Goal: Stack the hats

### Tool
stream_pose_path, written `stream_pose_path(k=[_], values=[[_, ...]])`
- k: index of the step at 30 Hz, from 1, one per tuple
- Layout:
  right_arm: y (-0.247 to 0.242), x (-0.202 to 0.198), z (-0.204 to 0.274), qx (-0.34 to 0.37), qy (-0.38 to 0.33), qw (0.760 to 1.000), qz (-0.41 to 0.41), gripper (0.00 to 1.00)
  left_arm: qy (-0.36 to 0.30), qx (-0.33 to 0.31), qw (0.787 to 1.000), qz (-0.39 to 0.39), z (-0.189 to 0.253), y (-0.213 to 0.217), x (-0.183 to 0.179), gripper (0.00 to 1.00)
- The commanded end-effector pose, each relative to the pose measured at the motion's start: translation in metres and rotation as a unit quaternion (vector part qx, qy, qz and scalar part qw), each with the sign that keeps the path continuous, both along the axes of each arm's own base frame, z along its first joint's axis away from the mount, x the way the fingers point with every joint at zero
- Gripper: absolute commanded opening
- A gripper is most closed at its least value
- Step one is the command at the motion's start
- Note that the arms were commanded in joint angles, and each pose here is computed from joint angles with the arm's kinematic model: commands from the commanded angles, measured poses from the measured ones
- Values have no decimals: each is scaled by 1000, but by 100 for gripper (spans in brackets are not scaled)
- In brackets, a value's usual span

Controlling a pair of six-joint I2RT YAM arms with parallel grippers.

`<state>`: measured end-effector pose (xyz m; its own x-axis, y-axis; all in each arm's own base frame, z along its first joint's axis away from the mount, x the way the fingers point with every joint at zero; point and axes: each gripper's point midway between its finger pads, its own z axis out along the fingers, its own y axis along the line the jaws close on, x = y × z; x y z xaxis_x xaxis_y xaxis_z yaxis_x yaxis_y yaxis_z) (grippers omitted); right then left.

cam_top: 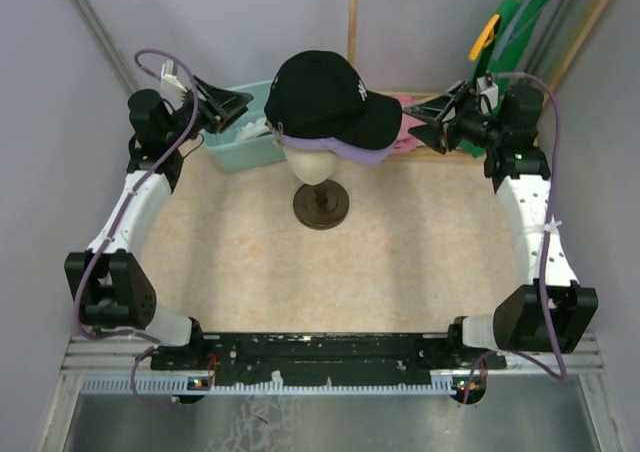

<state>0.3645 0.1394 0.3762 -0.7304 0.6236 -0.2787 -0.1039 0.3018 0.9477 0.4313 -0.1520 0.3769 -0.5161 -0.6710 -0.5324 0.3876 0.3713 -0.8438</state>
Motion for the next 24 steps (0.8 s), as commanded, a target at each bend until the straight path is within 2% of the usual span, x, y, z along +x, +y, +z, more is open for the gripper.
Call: stream_pose_path(k=[1,3,4,8,12,17,24], values=[[-12,-7,15,-10,-37,999,-22,66,26,78,996,14,-31,10,24,68],[-20,-5,11,-25,-36,998,-36,75,46,117,992,15,-48,15,37,73],[-23,-5,9,-32,-37,998,-40,82,50,143,988,17,-54,18,49,80],[-35,-6,3,-52,-39,996,-62,94,105,225,968,22,-97,32,79,86],[-44,-8,-5,-79,-36,993,-78,96,144,274,950,31,-133,44,105,86],[-54,-8,-12,-97,-29,990,-95,96,177,242,954,8,-162,35,112,86],[-59,-4,-13,-91,-32,990,-105,96,223,279,934,7,-218,44,130,86]])
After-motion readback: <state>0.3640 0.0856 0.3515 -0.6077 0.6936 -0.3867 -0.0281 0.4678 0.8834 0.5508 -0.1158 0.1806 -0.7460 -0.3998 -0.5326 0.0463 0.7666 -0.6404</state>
